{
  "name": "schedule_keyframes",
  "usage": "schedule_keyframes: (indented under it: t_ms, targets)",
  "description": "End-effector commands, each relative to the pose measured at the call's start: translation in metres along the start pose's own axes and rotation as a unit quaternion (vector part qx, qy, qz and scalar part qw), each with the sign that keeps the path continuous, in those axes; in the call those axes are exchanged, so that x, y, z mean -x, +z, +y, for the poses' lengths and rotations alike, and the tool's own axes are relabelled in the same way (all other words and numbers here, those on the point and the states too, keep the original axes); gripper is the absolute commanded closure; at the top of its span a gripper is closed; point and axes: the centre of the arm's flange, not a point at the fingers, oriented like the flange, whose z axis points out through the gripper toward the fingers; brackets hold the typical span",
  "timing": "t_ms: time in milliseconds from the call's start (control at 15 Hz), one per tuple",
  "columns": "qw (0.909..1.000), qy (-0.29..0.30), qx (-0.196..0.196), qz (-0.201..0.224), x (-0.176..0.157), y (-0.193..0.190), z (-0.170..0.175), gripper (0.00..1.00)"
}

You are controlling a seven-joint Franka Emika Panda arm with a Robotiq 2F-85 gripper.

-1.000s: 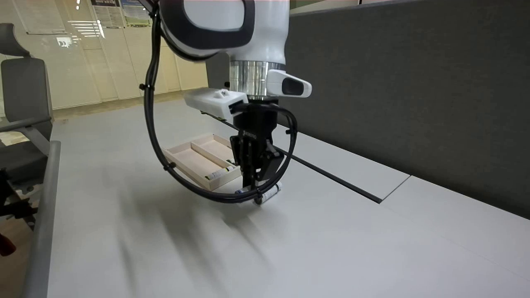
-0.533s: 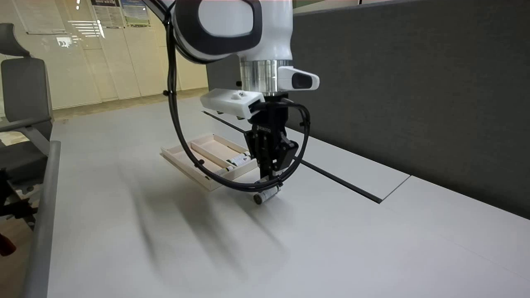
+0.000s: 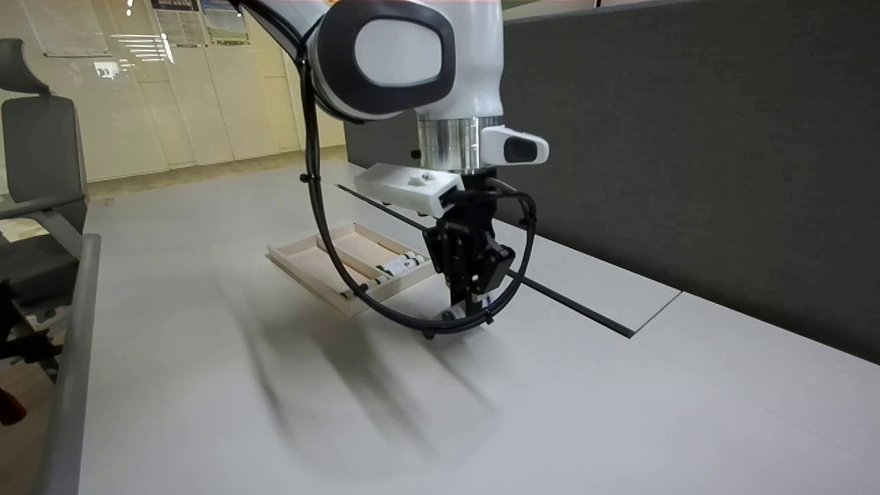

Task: Pick up one of the small bottle from the bottom compartment of the wooden tray and put it on the table.

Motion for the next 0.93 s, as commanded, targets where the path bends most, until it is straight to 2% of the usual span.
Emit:
schedule_keyframes:
  t_ms: [0, 333, 867]
  targets:
    - [0.9999, 0.000, -0.011, 0.010, -0.013, 0.005, 0.019, 0.93]
    - [0.9993, -0.009, -0.036, 0.006, -0.016, 0.018, 0.030, 0.93]
    - [0.9988, -0.016, -0.046, -0.005, -0.018, 0.036, 0.032, 0.93]
